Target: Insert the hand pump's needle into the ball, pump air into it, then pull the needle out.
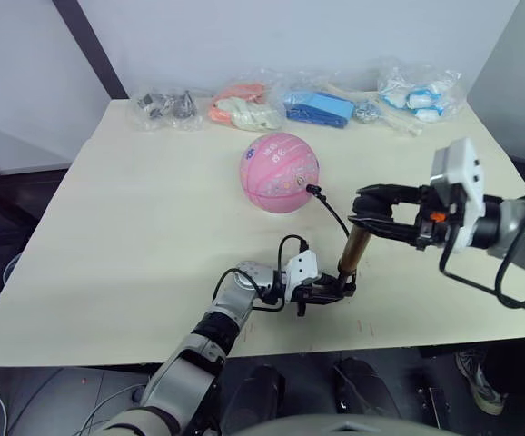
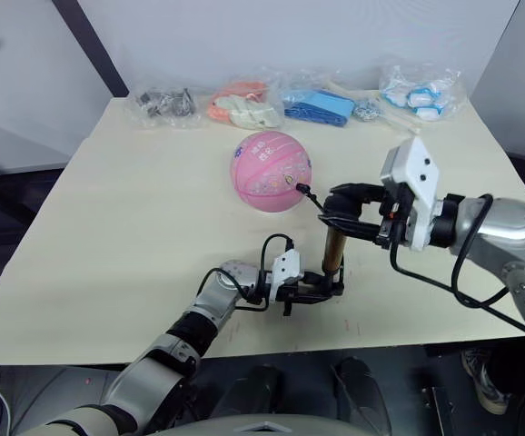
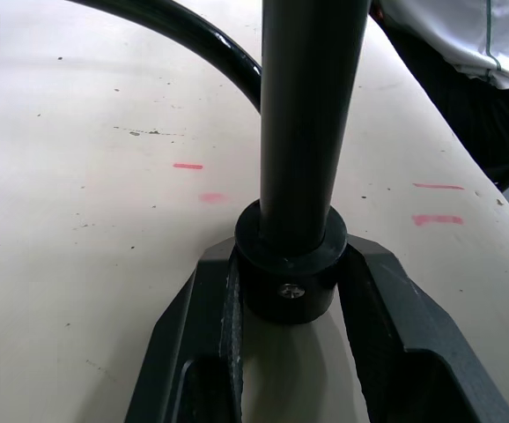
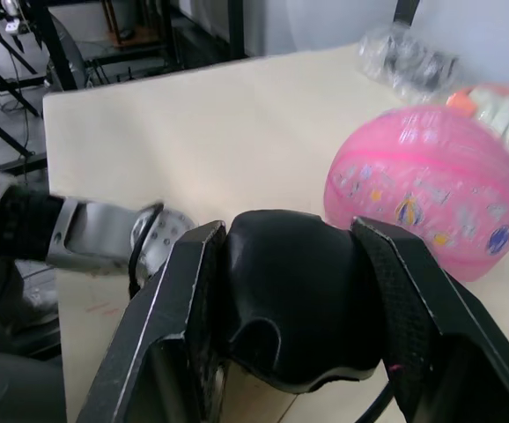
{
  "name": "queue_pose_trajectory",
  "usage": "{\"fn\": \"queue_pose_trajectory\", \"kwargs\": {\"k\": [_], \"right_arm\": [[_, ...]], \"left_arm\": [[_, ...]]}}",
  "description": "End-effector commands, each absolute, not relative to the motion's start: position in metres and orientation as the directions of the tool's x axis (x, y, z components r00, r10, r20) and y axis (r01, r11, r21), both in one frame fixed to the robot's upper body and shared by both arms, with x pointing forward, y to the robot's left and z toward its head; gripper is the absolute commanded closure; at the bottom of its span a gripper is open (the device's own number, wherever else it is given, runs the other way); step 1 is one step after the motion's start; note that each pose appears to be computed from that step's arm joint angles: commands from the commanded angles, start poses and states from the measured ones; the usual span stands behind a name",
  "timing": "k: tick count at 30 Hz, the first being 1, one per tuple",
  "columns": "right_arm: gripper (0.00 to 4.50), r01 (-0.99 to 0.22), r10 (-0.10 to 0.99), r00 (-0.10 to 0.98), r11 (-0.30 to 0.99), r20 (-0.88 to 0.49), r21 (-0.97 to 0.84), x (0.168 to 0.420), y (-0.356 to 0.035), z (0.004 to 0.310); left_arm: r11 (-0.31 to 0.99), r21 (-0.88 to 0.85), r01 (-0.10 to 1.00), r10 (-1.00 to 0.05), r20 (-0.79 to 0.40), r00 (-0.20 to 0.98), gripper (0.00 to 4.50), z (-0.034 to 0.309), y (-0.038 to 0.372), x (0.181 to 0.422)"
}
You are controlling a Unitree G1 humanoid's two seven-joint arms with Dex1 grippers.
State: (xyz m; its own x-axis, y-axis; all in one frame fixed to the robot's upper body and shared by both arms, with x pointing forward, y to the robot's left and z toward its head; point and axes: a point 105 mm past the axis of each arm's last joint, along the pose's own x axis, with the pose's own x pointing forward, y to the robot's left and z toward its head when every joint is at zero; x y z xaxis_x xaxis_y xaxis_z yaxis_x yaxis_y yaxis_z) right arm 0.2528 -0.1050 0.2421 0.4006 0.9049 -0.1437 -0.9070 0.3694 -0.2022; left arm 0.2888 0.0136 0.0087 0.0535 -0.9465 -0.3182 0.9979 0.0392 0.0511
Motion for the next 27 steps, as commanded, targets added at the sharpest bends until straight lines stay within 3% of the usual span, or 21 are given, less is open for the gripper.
{"fn": "queue_pose_trajectory", "kwargs": {"k": [1,18,27], "right_arm": [[2.69,-0.883,0.906,0.415,0.379,-0.083,-0.276,0.248,-0.111,0.272],[2.69,-0.870,0.906,0.423,0.407,0.004,-0.278,0.249,-0.119,0.325],[2.69,-0.878,0.898,0.432,0.399,-0.079,-0.265,0.251,-0.119,0.300]], "left_arm": [[0.036,0.008,0.999,-0.930,-0.366,0.036,3.38,-0.006,0.020,0.282],[0.038,0.013,0.999,-0.930,-0.366,0.040,3.38,-0.006,0.020,0.283],[0.034,0.014,0.999,-0.930,-0.366,0.037,3.38,-0.007,0.020,0.282]]}}
